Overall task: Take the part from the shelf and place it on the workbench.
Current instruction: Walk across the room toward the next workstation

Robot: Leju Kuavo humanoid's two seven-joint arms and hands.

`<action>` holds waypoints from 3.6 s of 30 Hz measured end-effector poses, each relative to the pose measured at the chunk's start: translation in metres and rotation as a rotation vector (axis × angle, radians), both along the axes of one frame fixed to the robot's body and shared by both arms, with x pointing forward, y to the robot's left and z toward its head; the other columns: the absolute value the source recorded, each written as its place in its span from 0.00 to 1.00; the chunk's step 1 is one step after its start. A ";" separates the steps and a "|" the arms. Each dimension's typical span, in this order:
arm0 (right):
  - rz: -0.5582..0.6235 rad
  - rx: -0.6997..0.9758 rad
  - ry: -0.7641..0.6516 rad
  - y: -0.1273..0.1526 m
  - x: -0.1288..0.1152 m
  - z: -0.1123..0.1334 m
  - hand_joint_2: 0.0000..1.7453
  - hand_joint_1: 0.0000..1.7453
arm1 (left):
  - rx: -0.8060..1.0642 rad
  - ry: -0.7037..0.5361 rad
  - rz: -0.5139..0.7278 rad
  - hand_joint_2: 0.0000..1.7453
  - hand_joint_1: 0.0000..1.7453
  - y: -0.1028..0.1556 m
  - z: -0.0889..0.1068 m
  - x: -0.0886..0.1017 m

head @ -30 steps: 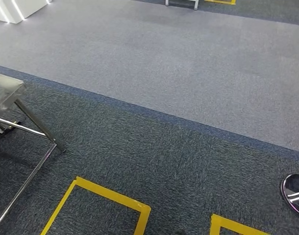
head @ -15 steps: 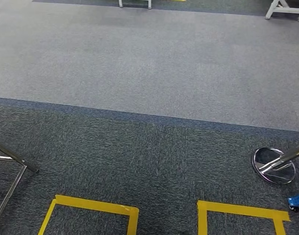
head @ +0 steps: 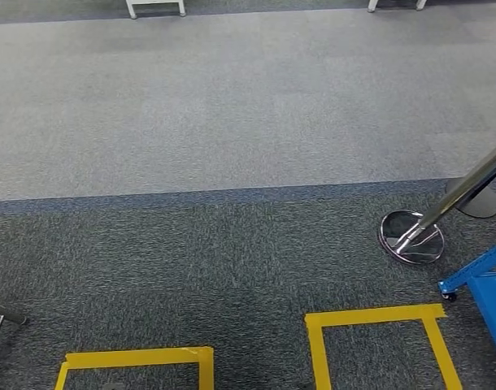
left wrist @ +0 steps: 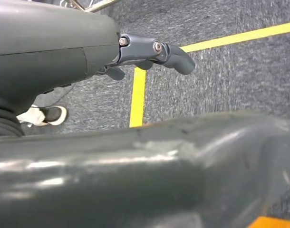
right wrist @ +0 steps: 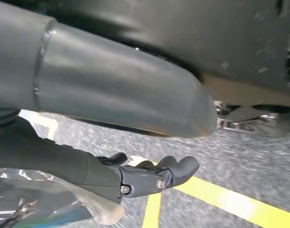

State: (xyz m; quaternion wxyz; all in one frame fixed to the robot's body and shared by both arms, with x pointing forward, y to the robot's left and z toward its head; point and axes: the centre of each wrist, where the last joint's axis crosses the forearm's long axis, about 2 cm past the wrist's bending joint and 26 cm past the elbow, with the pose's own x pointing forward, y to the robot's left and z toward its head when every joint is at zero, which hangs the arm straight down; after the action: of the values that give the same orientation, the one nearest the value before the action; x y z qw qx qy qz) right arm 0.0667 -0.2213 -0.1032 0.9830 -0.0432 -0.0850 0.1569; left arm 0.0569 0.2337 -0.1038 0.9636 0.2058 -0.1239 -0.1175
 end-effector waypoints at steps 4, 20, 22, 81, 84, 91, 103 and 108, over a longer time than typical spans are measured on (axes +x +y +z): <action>0.014 0.006 0.028 0.001 -0.001 0.000 0.00 0.00 | 0.003 0.030 -0.003 0.00 0.00 -0.003 0.000 -0.002; 0.069 -0.010 0.078 0.003 -0.001 0.000 0.00 0.00 | 0.033 0.025 0.004 0.00 0.00 0.001 0.000 -0.005; 0.067 -0.011 0.077 0.003 -0.001 0.000 0.00 0.00 | 0.033 0.029 0.015 0.00 0.00 0.001 -0.001 -0.006; 0.066 -0.003 0.129 0.003 0.003 0.001 0.00 0.00 | -0.119 0.009 0.107 0.00 0.00 0.001 -0.002 -0.004; 0.062 -0.009 0.126 0.002 0.004 0.001 0.00 0.00 | -0.116 0.011 0.112 0.00 0.00 0.000 -0.002 -0.005; 0.061 -0.014 0.134 0.002 0.003 0.001 0.00 0.00 | -0.110 -0.004 0.109 0.00 0.00 0.000 -0.001 -0.002; 0.088 -0.013 0.150 0.003 0.004 0.001 0.00 0.00 | -0.074 -0.030 0.093 0.00 0.00 0.003 -0.001 -0.001; 0.091 -0.015 0.154 0.003 0.005 0.001 0.00 0.00 | -0.060 -0.033 0.092 0.00 0.00 0.004 -0.001 -0.001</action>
State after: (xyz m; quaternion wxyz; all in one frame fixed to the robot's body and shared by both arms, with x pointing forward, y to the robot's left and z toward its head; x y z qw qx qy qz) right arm 0.0717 -0.2187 -0.1022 0.9781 -0.0345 -0.0099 0.2051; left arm 0.0559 0.2372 -0.1047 0.9714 0.1844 -0.1339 -0.0661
